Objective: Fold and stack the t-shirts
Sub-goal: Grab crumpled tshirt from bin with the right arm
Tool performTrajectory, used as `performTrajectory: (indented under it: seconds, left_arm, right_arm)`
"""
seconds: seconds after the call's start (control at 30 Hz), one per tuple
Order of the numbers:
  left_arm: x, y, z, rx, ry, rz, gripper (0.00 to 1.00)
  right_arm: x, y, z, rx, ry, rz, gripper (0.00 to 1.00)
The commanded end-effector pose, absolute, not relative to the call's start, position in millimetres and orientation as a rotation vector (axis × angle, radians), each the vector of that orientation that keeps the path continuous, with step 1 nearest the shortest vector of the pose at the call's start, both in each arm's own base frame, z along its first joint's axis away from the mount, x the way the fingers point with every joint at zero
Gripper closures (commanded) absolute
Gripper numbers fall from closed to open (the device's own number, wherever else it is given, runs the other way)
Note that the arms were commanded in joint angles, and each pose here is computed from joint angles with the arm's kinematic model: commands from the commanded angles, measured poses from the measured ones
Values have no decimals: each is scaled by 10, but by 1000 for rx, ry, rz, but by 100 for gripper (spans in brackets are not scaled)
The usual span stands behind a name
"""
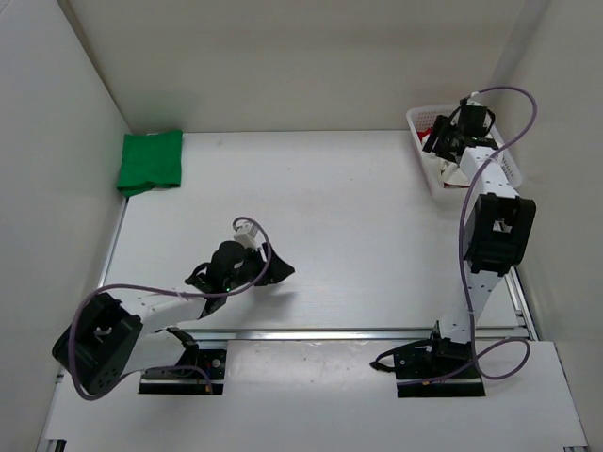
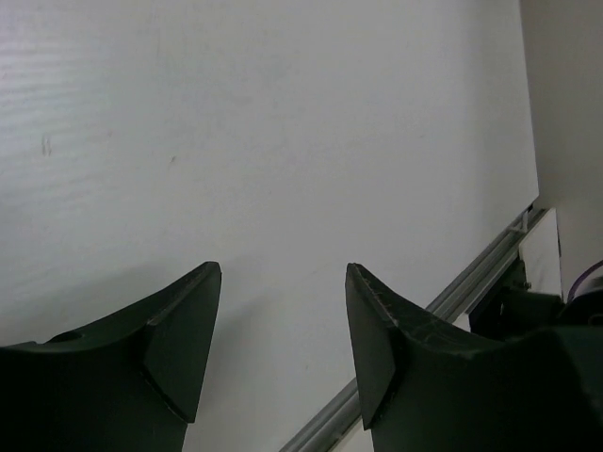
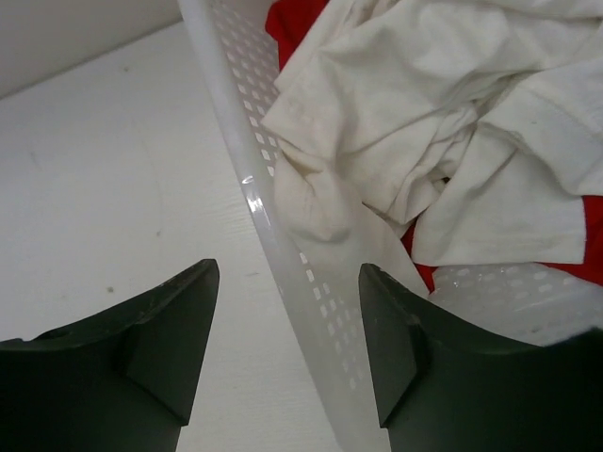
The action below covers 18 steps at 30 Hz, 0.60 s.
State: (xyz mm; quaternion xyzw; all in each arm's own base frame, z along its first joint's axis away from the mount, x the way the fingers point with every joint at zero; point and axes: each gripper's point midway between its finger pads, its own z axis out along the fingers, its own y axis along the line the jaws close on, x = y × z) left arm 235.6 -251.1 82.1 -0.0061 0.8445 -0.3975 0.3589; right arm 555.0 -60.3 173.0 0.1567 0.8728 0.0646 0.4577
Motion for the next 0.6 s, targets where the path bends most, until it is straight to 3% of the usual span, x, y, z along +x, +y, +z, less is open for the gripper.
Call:
performTrajectory:
  seconds: [0.0,0.37,0.57]
  left_arm:
    - [2256,-2422,960,-1,2104,-1084,34]
    - [2268,-2236,1119,-46,2031,-1076,33]
    - [2233,-2329,1080,-33,2058,-1097,34]
  right_arm:
    - [5584,-730,1625,383,2205,96,40]
    - [5827,-764,1398,422,2221,120,46]
    - [5788,-702,1782,390,2100,247,35]
